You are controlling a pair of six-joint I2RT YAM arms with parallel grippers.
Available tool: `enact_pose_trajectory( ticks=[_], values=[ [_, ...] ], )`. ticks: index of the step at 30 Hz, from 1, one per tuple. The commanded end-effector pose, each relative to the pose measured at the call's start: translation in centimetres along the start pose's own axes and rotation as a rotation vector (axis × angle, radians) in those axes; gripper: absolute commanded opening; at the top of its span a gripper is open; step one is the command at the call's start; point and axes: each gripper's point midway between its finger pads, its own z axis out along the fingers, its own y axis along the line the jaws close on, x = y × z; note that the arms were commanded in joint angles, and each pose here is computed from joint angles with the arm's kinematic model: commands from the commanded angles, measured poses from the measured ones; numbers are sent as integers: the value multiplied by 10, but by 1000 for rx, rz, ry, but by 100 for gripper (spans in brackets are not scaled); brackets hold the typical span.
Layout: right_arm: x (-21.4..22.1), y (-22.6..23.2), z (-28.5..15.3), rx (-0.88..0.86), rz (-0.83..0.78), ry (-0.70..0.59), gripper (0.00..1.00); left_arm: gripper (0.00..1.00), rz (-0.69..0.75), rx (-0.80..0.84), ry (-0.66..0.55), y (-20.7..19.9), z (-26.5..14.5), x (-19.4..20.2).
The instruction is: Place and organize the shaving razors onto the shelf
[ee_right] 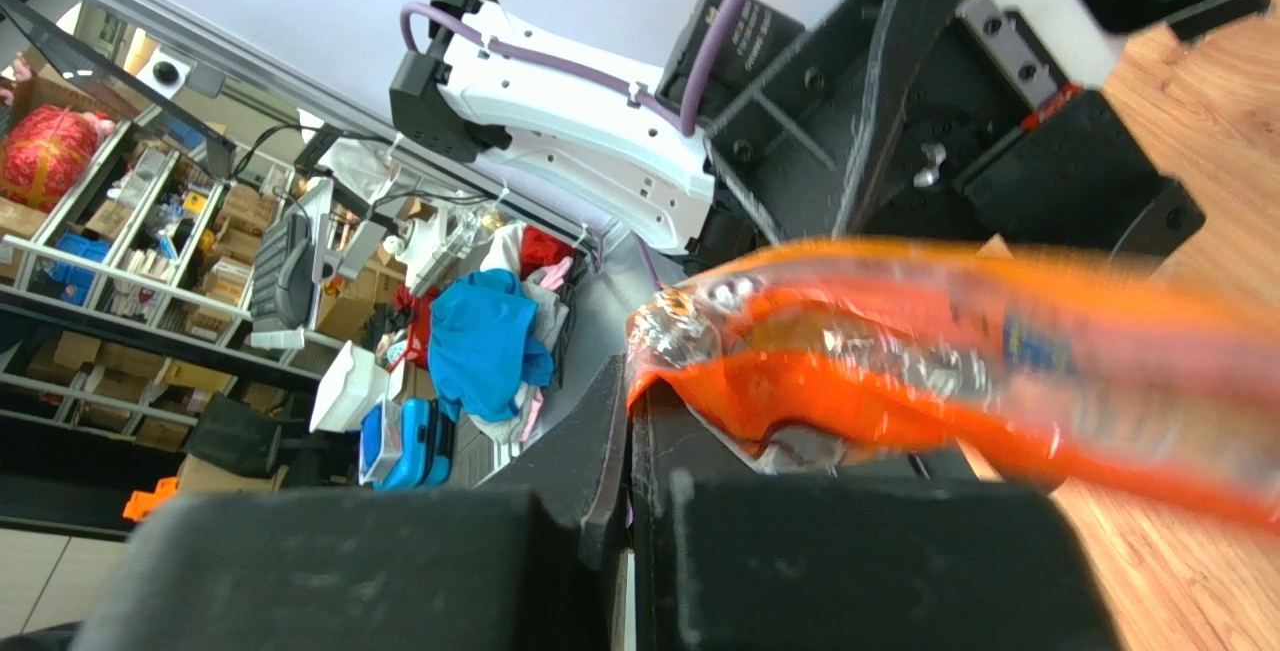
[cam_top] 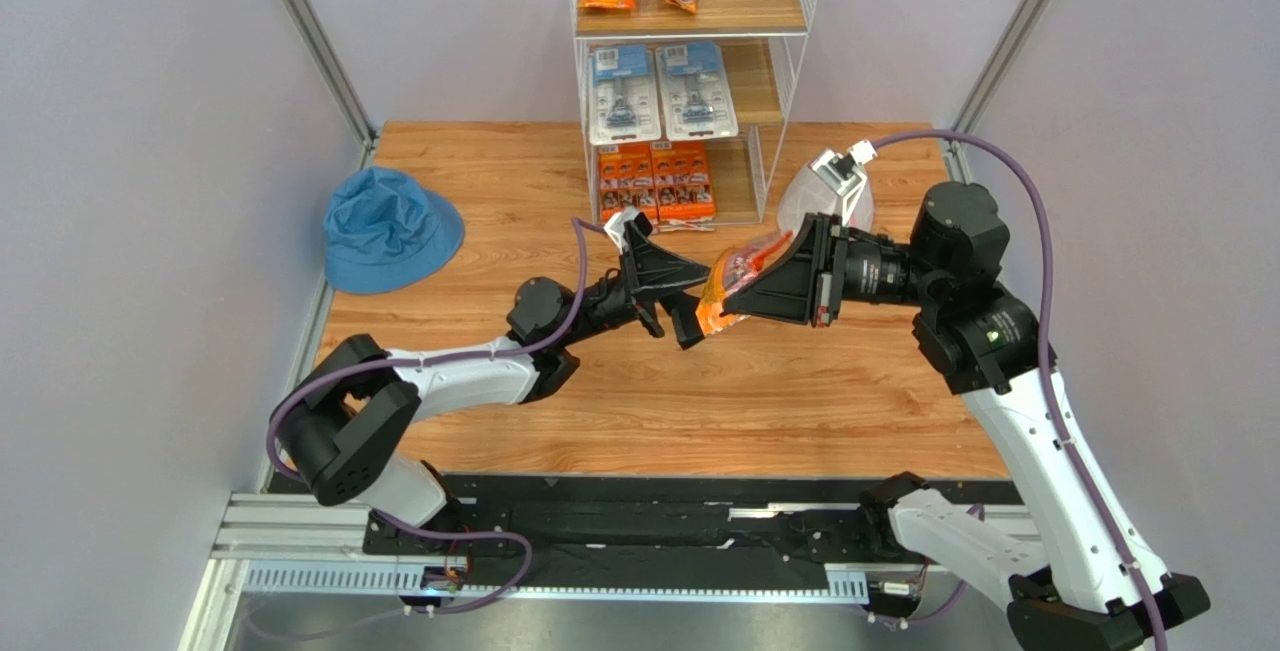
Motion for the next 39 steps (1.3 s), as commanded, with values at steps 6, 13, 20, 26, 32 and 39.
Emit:
enact_pose_trajectory(
  ticks=[6,13,20,26,32,39],
  values=[
    [22,1,-2,-26,-49,33,0,99,-34,279,83,-78,2,22],
    [47,-5,-1,-38,-29,91,0,99,-5,311,82,-88,9,20],
    [59,-12,-5,-12,-20,97,0,97,61,333,94,-98,4,30],
    [63,-20,-5,18,-7,98,0,68,99,351,105,-106,-1,37],
    [62,-29,-6,80,0,74,1,0,128,325,84,-93,-7,37],
    [55,-39,-18,201,-1,-80,75,0,153,293,44,-76,-6,23]
  ],
)
